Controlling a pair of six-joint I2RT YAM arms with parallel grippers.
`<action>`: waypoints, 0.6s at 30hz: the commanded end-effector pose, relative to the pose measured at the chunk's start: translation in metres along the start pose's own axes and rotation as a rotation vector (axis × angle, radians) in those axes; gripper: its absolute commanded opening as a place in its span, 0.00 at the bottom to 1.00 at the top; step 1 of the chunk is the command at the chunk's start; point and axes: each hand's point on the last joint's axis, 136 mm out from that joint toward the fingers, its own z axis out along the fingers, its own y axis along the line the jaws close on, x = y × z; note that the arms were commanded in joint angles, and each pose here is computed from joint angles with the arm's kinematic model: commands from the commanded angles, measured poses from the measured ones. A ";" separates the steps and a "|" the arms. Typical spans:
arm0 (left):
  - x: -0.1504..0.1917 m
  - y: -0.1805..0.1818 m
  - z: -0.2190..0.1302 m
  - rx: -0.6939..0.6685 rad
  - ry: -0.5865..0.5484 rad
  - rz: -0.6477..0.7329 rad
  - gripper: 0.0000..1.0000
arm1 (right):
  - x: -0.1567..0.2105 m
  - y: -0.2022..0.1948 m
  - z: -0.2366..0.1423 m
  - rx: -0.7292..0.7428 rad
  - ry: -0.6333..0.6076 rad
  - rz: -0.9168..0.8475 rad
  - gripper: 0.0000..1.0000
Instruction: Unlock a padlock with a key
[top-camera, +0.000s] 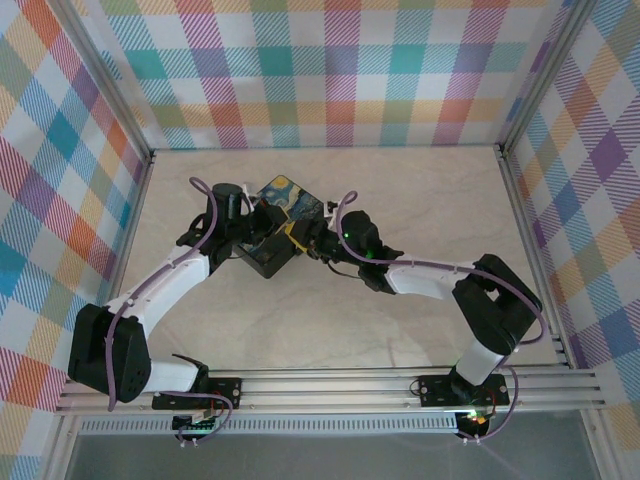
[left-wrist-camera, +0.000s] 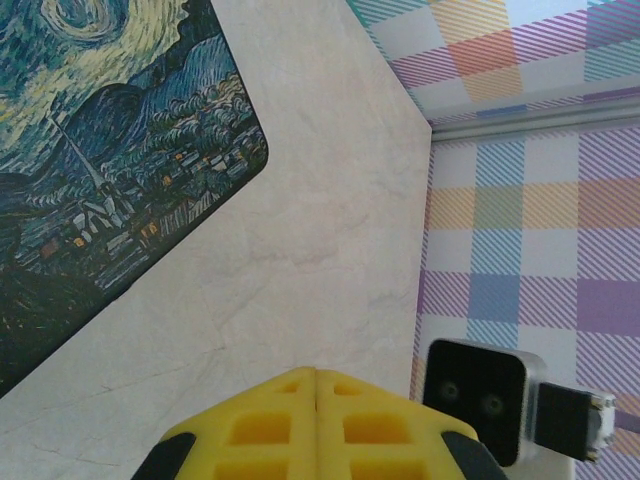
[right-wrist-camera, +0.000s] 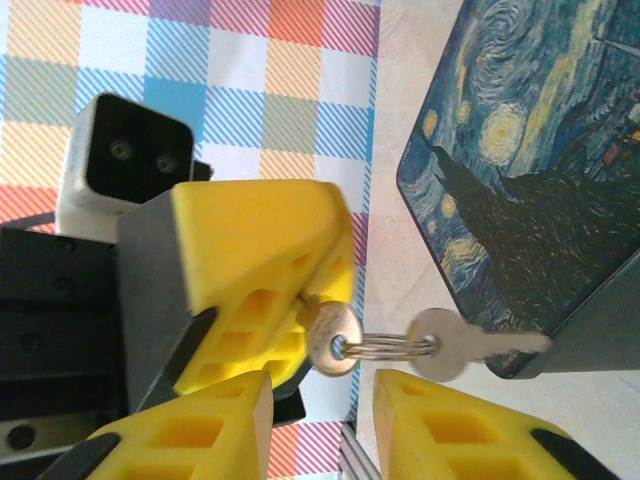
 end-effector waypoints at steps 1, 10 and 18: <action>-0.004 -0.013 -0.008 0.056 -0.014 0.009 0.00 | -0.013 0.018 0.003 -0.065 -0.046 0.010 0.30; -0.001 -0.008 -0.009 0.058 -0.011 -0.004 0.00 | -0.021 0.022 -0.002 -0.079 -0.099 0.013 0.28; 0.002 -0.010 -0.008 0.083 0.002 -0.019 0.00 | -0.021 0.028 -0.001 -0.092 -0.092 0.000 0.21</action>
